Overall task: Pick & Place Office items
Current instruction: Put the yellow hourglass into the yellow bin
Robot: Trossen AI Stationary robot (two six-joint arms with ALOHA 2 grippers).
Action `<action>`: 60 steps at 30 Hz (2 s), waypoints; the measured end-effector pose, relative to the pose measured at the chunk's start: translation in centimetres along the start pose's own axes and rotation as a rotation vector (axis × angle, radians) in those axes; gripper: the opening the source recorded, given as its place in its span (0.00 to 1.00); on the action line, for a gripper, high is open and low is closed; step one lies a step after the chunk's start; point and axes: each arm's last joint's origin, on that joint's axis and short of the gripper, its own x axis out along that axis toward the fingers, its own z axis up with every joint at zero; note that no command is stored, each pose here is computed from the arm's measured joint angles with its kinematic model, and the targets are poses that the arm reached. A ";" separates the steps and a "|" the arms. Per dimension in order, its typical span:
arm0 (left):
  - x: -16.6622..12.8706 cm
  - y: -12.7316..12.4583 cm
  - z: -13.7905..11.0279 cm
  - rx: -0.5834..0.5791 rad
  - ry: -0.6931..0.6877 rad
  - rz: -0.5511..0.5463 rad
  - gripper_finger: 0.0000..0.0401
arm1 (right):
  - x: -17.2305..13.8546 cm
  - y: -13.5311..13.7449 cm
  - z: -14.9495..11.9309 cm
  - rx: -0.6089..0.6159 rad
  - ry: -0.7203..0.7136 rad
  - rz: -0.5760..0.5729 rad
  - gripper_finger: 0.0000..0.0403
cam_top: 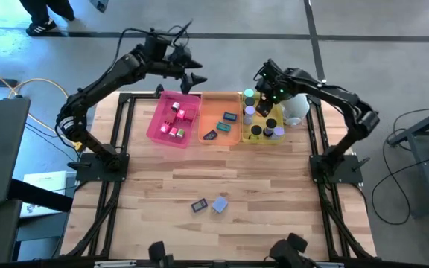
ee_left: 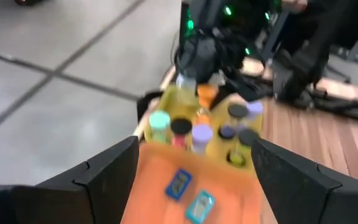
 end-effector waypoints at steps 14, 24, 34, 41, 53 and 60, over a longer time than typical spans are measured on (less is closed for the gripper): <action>1.0 -2.9 -0.7 0.039 0.110 -0.035 0.76 | 4.1 -1.0 0.2 -0.069 0.096 0.013 0.44; 1.5 -5.1 -0.9 0.056 0.142 -0.100 0.76 | 4.4 -1.0 0.3 -0.074 0.101 0.024 0.44; 1.7 -6.4 -1.1 0.065 0.173 -0.139 0.76 | 4.5 -1.0 0.8 -0.077 0.048 0.013 0.44; 1.7 -6.8 -1.6 0.069 0.223 -0.102 0.76 | 4.5 -0.9 0.8 -0.123 0.050 0.007 0.44; 1.7 -6.8 -1.6 0.061 0.228 -0.095 0.76 | 4.5 -0.4 0.8 -0.458 0.055 0.024 0.44; 1.7 -6.8 -1.6 0.054 0.227 -0.091 0.76 | 4.5 -0.4 0.8 -0.572 0.054 0.026 0.44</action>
